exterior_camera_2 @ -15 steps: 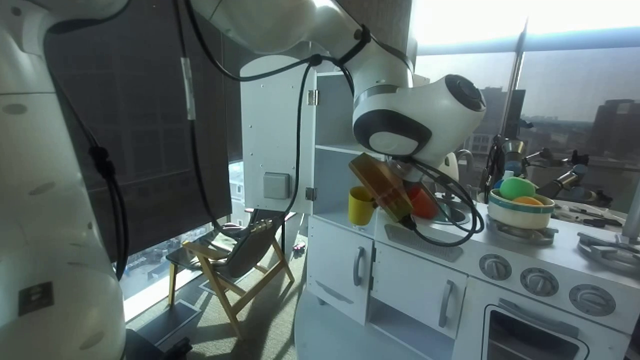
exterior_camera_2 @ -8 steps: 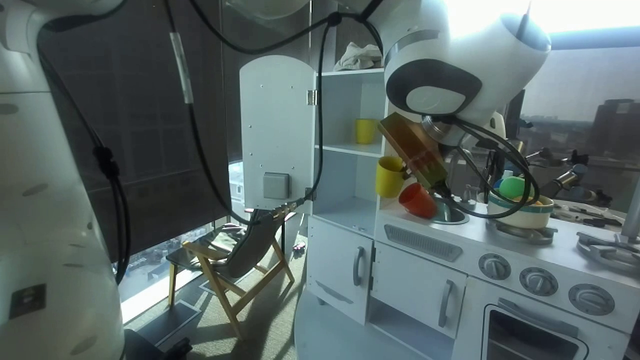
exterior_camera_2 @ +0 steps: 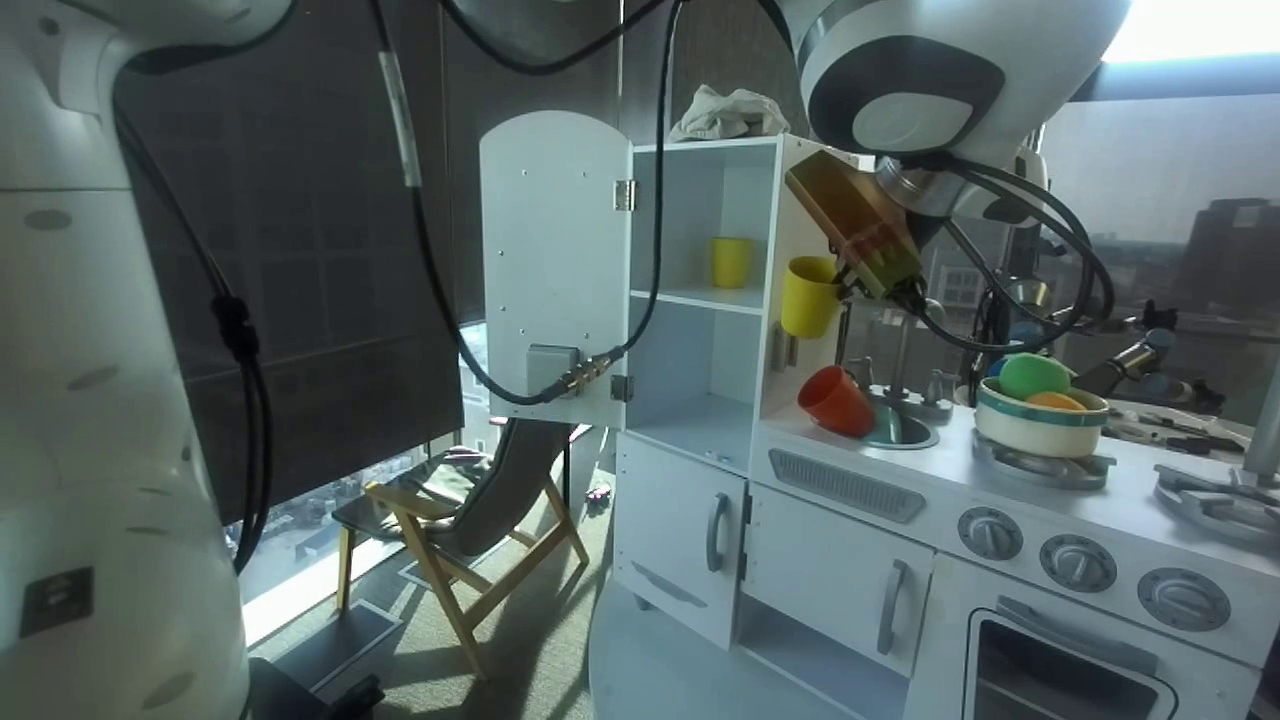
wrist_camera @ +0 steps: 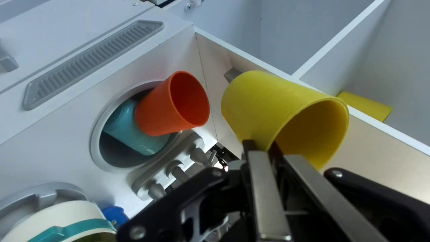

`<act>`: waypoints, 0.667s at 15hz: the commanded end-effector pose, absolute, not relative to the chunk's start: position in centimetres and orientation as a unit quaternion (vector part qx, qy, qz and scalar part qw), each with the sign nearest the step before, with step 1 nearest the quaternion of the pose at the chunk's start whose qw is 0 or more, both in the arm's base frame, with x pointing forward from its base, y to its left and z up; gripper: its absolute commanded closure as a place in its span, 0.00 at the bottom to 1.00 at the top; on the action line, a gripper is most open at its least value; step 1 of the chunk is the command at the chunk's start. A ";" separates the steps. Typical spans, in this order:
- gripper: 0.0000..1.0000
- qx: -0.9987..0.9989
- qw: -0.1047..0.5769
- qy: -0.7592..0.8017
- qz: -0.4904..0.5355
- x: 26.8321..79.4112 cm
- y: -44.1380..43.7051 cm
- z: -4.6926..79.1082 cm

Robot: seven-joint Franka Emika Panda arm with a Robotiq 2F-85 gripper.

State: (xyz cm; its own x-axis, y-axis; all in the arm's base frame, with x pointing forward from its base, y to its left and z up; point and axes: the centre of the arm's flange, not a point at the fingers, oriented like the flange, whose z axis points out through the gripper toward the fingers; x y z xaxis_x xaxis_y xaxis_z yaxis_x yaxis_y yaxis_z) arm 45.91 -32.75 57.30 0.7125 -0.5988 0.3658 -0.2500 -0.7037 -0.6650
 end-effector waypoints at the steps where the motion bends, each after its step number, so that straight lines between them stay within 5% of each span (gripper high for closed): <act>1: 0.88 -0.867 0.312 0.260 -0.290 49.7 -35.1 59.1; 10: 0.88 -0.855 0.322 0.307 -0.266 55.3 -40.1 56.6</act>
State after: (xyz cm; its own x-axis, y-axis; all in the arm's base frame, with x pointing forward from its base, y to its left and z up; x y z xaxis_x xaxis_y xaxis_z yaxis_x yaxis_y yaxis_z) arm 52.86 -37.22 55.62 0.6815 -0.6737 0.2858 -0.3372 -0.6357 -0.6944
